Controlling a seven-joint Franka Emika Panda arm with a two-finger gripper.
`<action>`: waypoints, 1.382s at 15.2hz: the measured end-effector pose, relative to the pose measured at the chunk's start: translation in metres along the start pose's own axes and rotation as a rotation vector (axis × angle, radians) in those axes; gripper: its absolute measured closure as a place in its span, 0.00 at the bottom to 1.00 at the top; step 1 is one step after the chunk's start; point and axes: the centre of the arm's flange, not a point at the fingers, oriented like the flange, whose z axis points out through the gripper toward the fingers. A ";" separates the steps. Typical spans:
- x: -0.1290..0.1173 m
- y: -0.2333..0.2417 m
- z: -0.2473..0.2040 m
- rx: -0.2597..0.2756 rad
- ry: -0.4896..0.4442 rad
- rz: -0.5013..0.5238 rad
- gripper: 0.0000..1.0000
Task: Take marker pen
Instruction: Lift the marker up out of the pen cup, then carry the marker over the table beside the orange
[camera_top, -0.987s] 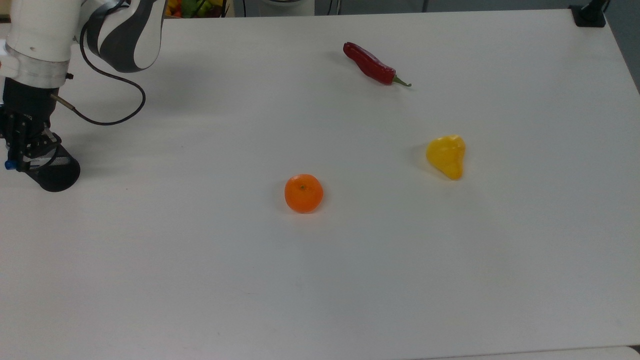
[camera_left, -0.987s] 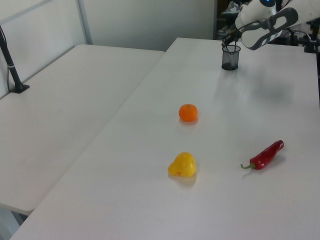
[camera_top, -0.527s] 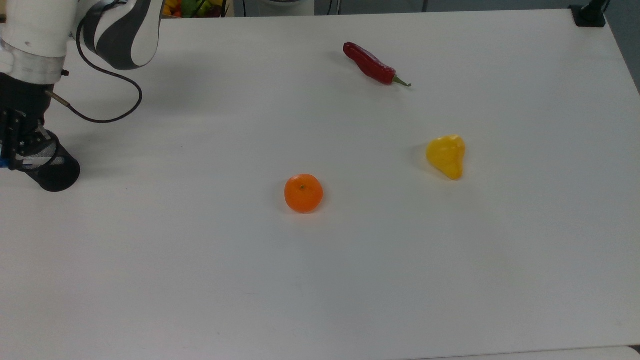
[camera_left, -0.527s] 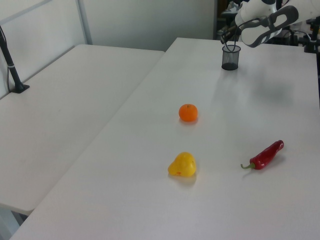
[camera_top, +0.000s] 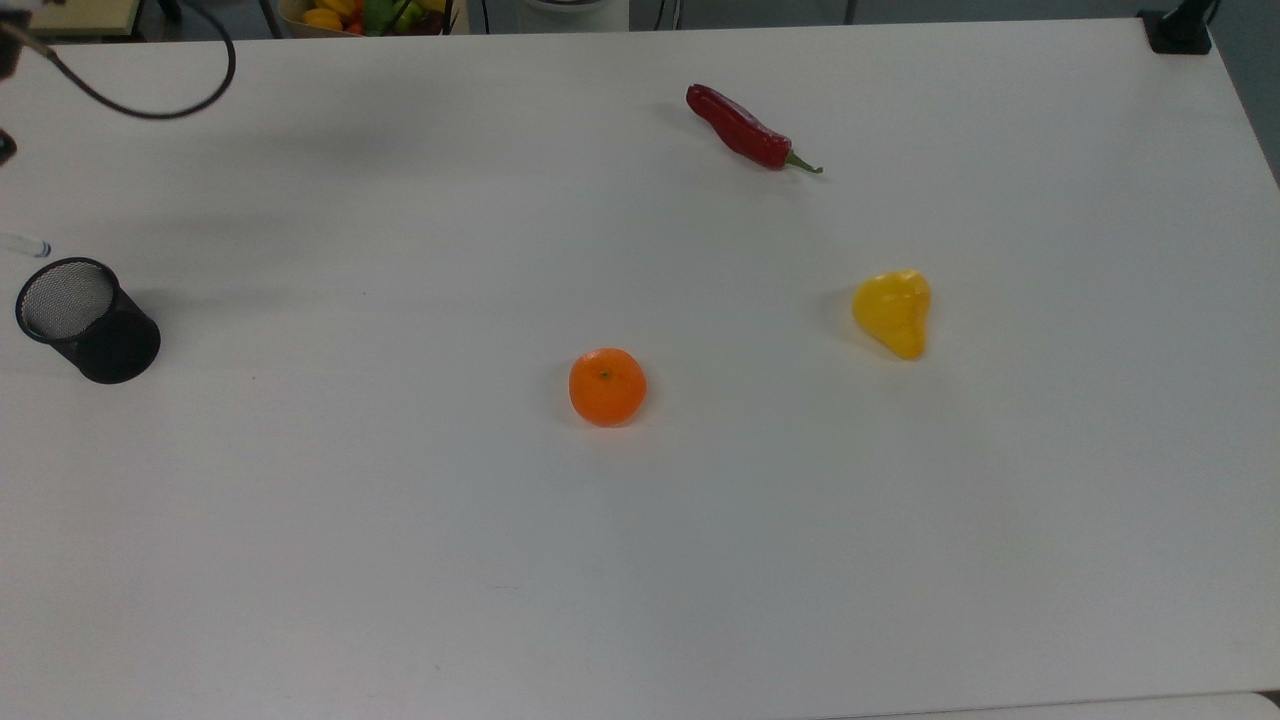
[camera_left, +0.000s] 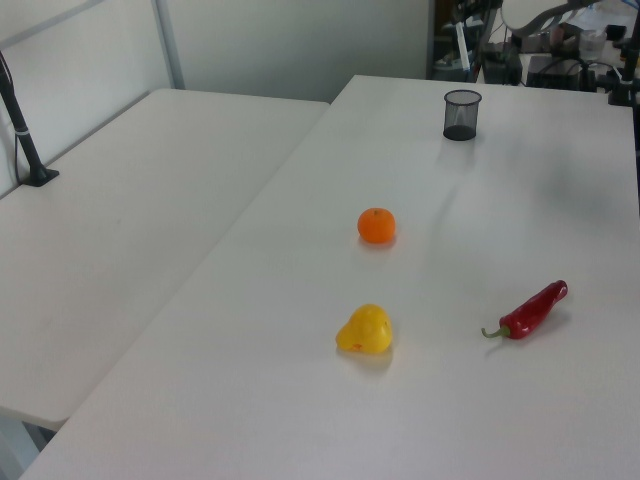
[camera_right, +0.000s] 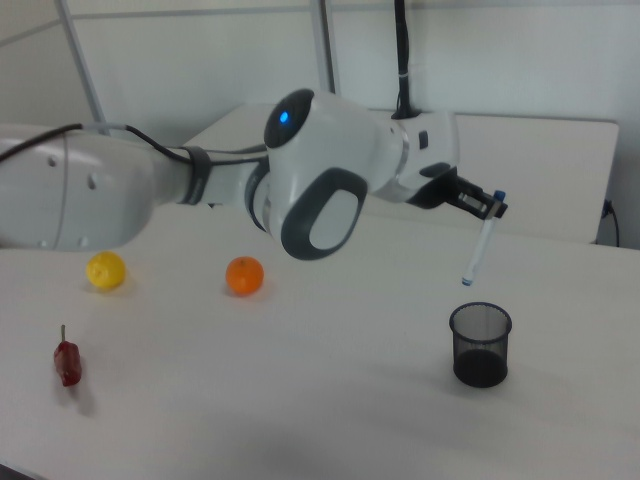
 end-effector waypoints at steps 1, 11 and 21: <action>0.006 -0.001 -0.009 0.007 -0.007 0.006 0.83; 0.035 -0.083 -0.147 0.208 -0.305 -0.017 0.83; -0.059 -0.206 -0.186 0.321 -0.731 -0.263 0.83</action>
